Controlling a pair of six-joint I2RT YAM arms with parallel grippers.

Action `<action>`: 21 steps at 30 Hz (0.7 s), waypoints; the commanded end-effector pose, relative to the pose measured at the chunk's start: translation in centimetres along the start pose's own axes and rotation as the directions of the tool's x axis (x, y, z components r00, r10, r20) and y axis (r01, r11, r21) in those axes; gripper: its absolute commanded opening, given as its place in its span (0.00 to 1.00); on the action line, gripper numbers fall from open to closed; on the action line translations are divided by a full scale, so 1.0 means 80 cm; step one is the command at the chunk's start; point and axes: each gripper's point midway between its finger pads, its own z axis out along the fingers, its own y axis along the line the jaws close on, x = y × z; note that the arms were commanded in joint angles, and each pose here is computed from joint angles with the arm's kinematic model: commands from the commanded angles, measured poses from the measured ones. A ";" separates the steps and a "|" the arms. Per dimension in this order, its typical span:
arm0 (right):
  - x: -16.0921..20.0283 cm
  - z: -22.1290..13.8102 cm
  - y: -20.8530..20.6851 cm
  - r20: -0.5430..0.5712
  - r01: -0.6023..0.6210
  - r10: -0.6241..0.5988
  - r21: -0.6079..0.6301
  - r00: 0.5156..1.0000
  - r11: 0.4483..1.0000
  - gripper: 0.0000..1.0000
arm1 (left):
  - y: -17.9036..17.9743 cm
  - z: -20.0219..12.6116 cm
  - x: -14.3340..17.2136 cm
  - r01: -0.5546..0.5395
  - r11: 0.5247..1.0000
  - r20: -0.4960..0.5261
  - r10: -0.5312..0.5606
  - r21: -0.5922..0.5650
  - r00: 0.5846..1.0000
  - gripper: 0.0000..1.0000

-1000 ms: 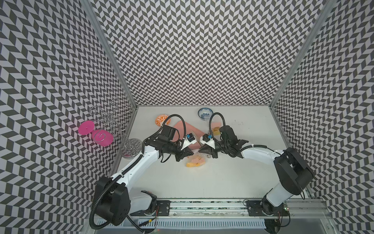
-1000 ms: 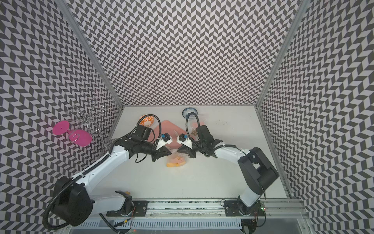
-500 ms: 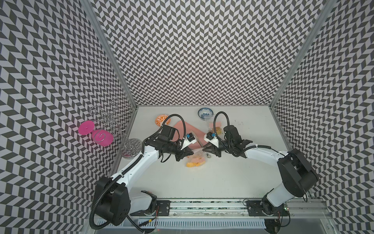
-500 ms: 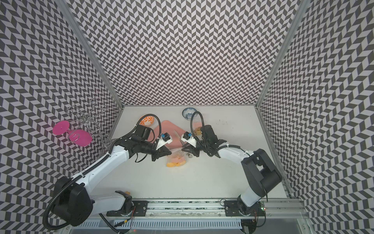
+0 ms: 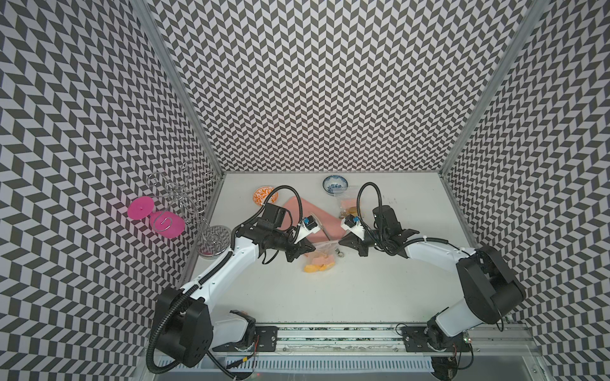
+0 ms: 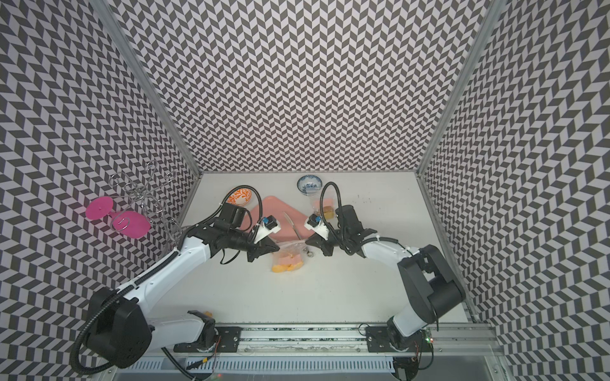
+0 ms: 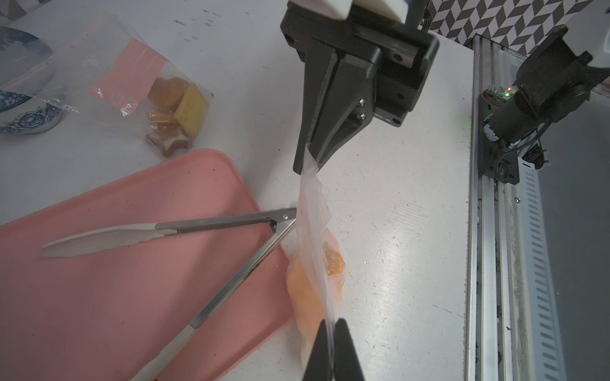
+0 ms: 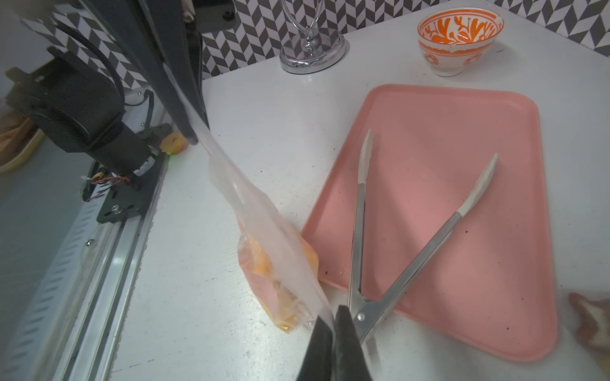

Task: Put the cookies into a resealable bag to prevent moisture
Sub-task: Close the ziploc bag at the center of the board.

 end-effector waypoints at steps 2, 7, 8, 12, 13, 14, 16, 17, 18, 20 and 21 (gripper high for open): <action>-0.014 -0.012 -0.001 0.036 0.019 -0.019 0.016 0.999 1.000 0.01 | 0.001 -0.003 0.001 -0.006 1.000 0.011 0.006 -0.014 1.000 0.00; -0.030 -0.015 0.018 0.079 -0.032 0.038 -0.068 0.996 0.997 0.00 | 0.019 0.005 0.007 -0.002 0.997 -0.003 0.001 -0.076 1.000 0.26; -0.032 -0.016 0.022 0.083 -0.038 0.045 -0.079 0.996 0.996 0.00 | 0.023 0.007 0.005 -0.005 0.996 -0.003 0.005 -0.093 1.000 0.28; -0.028 -0.014 0.028 0.067 -0.059 0.066 -0.101 0.996 0.993 0.00 | 0.025 0.016 -0.011 -0.024 0.994 0.053 0.030 -0.111 0.998 0.36; -0.026 -0.013 0.029 0.061 -0.065 0.072 -0.104 0.996 0.992 0.00 | 0.022 0.018 -0.015 -0.036 0.994 0.064 0.043 -0.106 0.997 0.38; -0.025 -0.012 0.027 0.054 -0.071 0.076 -0.102 0.996 0.992 0.00 | 0.019 0.022 -0.018 -0.047 0.993 0.068 0.054 -0.105 0.996 0.40; -0.024 -0.011 0.026 0.049 -0.075 0.080 -0.103 0.996 0.992 0.00 | 0.016 0.030 -0.020 -0.064 0.992 0.061 0.071 -0.106 0.996 0.41; -0.025 -0.011 0.026 0.050 -0.074 0.080 -0.106 0.996 0.992 0.00 | 0.016 0.033 -0.021 -0.066 0.992 0.058 0.072 -0.109 0.996 0.41; -0.027 -0.011 0.026 0.054 -0.072 0.078 -0.105 0.995 0.992 0.00 | 0.017 0.034 -0.022 -0.065 0.992 0.061 0.072 -0.109 0.996 0.41; -0.028 -0.012 0.026 0.059 -0.069 0.076 -0.105 0.995 0.992 0.00 | 0.018 0.038 -0.021 -0.064 0.992 0.062 0.071 -0.108 0.996 0.39; -0.030 -0.013 0.026 0.062 -0.067 0.074 -0.103 0.995 0.992 0.00 | 0.019 0.039 -0.020 -0.063 0.992 0.059 0.070 -0.110 0.996 0.37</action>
